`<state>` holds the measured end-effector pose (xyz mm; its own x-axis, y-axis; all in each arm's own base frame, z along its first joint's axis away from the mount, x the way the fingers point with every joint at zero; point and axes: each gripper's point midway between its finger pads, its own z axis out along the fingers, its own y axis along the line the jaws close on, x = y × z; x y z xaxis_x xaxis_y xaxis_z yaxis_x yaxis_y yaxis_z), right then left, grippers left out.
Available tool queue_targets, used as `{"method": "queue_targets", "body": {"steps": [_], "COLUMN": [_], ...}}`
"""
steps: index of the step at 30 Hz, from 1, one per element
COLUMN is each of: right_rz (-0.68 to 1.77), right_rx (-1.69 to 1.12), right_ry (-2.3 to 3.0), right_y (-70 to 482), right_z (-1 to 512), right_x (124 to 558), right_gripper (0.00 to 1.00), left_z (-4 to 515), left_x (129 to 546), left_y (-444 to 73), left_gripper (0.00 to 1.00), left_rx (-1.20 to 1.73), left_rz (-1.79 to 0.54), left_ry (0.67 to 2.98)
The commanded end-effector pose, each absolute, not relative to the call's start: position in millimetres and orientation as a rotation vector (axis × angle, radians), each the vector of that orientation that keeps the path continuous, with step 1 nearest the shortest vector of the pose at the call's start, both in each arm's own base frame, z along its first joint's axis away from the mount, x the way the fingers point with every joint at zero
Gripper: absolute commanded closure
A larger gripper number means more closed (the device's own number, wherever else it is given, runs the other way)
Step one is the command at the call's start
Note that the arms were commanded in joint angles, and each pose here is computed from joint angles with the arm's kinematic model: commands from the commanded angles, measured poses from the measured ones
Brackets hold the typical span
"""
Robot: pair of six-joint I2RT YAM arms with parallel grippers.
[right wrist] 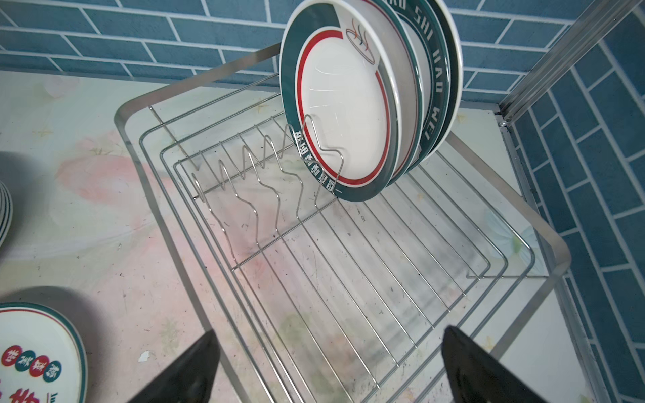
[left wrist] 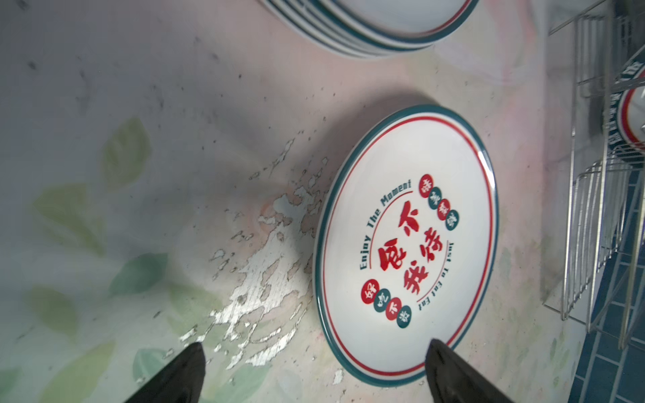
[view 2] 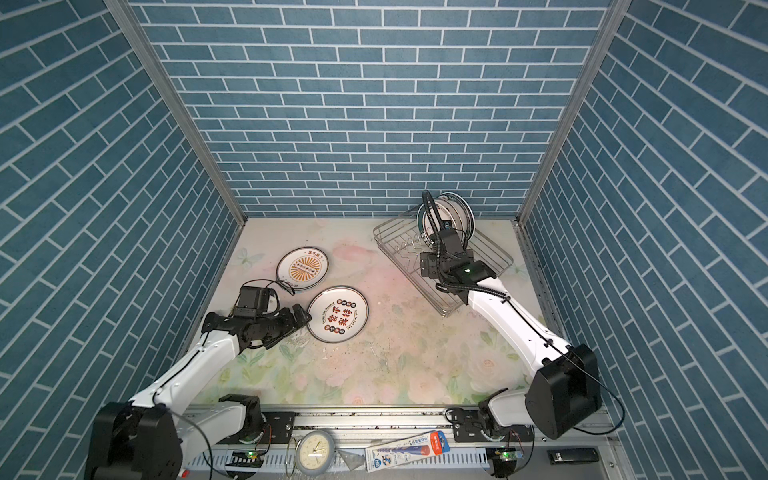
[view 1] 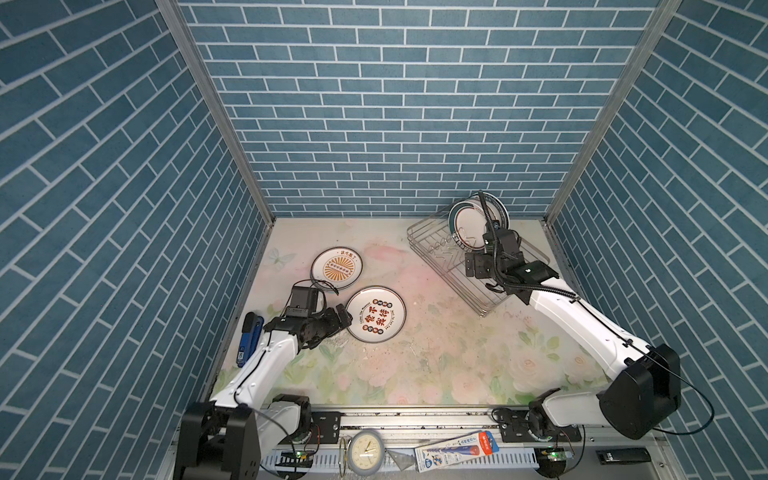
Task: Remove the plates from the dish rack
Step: 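Lower the red-lettered plate flat onto the table beside the sunburst stack with the left gripper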
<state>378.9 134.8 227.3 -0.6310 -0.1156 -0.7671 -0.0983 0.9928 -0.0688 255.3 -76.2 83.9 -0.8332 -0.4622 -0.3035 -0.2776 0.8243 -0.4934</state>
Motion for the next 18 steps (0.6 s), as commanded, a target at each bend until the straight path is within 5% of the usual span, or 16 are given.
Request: {"method": "queue_targets", "body": {"steps": [1, 18], "right_rz": [0.036, -0.010], "right_rx": [-0.236, -0.449], "right_ry": [2.245, 2.353], "right_y": [140.2, 124.4], "right_z": [246.2, 216.6], "right_x": [403.1, 515.5], "right_gripper": [0.01, 0.06], "left_z": [103.9, 147.0], "left_x": [258.6, 284.7], "left_y": [-67.8, -56.2], "left_gripper": [0.01, 0.01], "left_rx": [-0.530, -0.538], "left_rz": [-0.547, -0.488], "left_ry": [2.571, 2.413]}}
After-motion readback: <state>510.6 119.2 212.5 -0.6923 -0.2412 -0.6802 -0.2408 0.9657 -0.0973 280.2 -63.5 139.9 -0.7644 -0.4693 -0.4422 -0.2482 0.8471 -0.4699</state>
